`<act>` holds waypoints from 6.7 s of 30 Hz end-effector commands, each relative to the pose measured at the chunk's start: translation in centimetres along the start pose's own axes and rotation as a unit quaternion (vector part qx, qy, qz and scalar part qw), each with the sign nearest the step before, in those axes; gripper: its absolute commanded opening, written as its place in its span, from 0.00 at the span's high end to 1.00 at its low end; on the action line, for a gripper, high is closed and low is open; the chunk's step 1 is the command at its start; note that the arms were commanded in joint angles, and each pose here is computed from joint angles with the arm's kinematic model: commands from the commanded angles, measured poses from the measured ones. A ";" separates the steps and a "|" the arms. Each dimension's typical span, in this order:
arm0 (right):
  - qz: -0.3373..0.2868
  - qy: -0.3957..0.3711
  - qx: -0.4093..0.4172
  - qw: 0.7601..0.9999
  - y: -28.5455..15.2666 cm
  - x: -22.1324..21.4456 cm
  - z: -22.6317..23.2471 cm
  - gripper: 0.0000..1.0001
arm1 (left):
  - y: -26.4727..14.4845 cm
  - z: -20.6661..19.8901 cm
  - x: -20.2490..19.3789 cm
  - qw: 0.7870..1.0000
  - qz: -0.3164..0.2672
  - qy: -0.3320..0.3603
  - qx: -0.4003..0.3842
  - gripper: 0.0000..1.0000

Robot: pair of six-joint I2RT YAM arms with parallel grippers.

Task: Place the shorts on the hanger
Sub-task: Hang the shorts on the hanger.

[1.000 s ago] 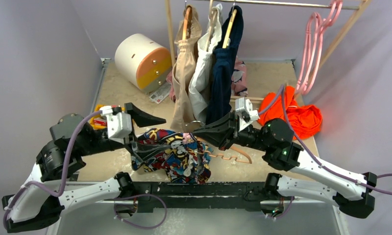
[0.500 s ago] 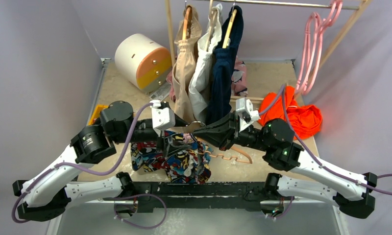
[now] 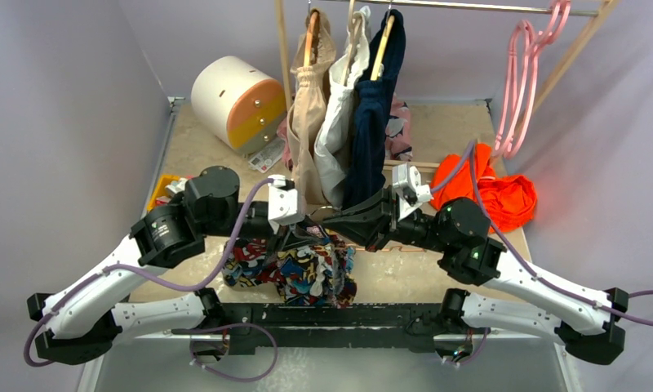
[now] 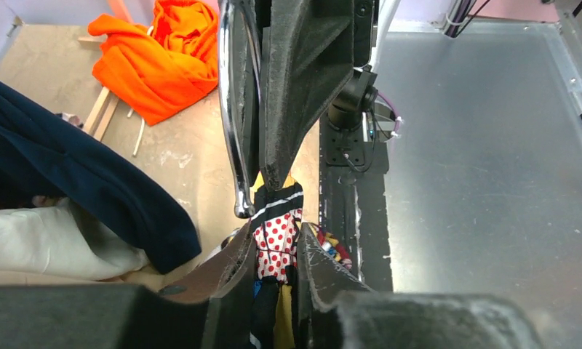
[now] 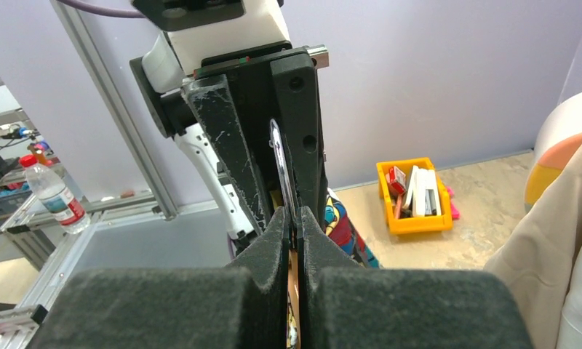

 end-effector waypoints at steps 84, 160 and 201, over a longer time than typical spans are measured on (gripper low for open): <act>0.199 0.122 -0.373 0.898 -3.9 -7.9 -5.6 1.00 | -15.3 -4.1 5.2 0.920 -0.356 -0.004 0.162 1.00; 0.122 0.103 -0.269 0.950 -4.6 4.9 -2.8 1.00 | -4.1 1.6 -3.6 0.972 -0.161 -0.047 0.168 1.00; 0.128 0.048 -0.136 0.981 5.7 3.6 -3.7 1.00 | -7.2 0.1 0.5 0.908 -0.393 -0.051 0.138 1.00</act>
Point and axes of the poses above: each gripper's point midway between its finger pads, its own y axis out along the fingers, its own z axis along the line the jaws close on, x = y × z, the point moved 7 cm from there along -y, back along the fingers, and after that the axes turned 11 degrees about -y, right-handed, at the moved point
